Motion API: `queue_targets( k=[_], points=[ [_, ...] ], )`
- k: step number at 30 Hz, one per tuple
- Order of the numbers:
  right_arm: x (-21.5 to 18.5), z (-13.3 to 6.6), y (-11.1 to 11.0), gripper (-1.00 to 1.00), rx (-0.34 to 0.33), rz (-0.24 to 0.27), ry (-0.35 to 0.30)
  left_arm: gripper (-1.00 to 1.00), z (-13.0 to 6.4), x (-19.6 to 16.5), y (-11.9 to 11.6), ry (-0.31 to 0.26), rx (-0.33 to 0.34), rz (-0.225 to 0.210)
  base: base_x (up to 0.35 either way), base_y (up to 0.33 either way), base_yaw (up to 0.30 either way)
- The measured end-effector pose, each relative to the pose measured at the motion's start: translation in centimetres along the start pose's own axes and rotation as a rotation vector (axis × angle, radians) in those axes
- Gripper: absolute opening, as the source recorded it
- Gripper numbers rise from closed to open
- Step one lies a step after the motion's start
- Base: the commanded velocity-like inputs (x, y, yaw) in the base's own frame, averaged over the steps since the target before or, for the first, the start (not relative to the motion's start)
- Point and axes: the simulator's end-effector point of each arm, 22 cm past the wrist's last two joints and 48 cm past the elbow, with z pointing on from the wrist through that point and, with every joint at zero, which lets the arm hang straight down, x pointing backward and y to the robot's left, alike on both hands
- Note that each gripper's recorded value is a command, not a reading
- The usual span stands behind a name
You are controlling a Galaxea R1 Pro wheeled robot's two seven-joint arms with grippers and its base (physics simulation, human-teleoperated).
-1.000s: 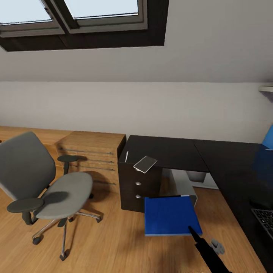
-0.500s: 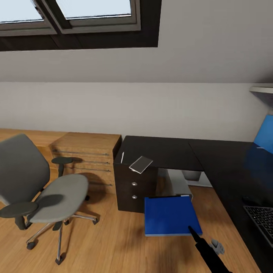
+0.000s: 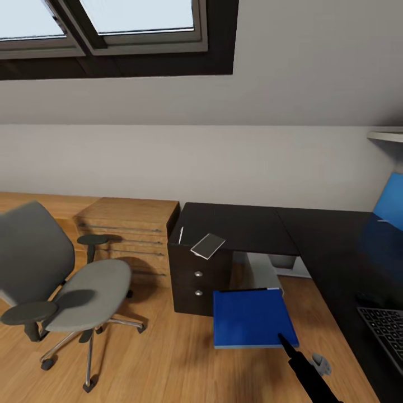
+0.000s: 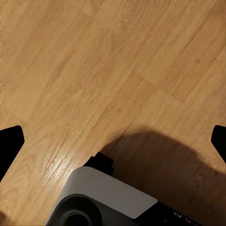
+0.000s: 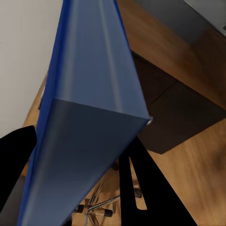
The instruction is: In the bedroom, organize the workspace by keeping the computer under the desk, ensuring the monitor is on the desk, placing the keyboard on the desk next to the monitor, placing the mouse on the desk next to the keyboard, moving the folder from the swivel chair onto the desk next to the mouse, stacking the notebook on top of the folder with the pen on top of the notebook, and positioning the swivel chair next to the desk.
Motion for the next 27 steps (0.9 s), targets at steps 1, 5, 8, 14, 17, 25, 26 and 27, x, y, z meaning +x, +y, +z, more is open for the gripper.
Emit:
queue_targets(
  k=[1,5,8,14,17,25,26,27],
  points=[
    [-0.1,0.0,0.1,-1.0,0.0,0.0,0.0,1.0,-0.1,-0.1,0.0,0.0,0.0,0.0,0.0,0.0,0.0],
    [-0.3,-0.2,0.7,-1.0,-0.002,0.0,0.001,1.0,-0.8,-0.1,-0.2,0.003,0.004,-0.001,0.0,0.0,0.0],
    [-0.6,-0.3,1.1,-1.0,-0.002,0.001,0.0,1.0,-1.2,-0.2,-0.3,0.004,0.006,-0.001,0.0,0.0,0.0],
    [-1.1,-0.5,1.8,-1.0,-0.002,0.001,0.0,1.0,-2.1,-0.5,-0.2,0.005,0.006,-0.001,0.0,0.0,0.0],
    [-1.3,-0.7,2.1,-1.0,-0.001,0.001,0.0,1.0,-2.5,-0.7,-0.1,0.005,0.006,-0.002,0.0,0.0,0.0],
    [-1.8,-1.0,3.4,-1.0,-0.018,0.001,0.002,1.0,-3.5,-1.1,0.1,0.004,0.005,0.0,0.0,0.0,0.0],
    [-1.7,-1.2,3.3,-1.0,-0.015,0.002,0.004,1.0,-3.6,-1.1,0.2,0.004,0.005,-0.001,0.0,0.0,0.0],
    [-1.7,-1.3,3.2,-1.0,-0.011,0.003,0.005,1.0,-3.7,-1.2,0.2,0.005,0.005,0.0,0.0,0.0,0.0]
  ],
)
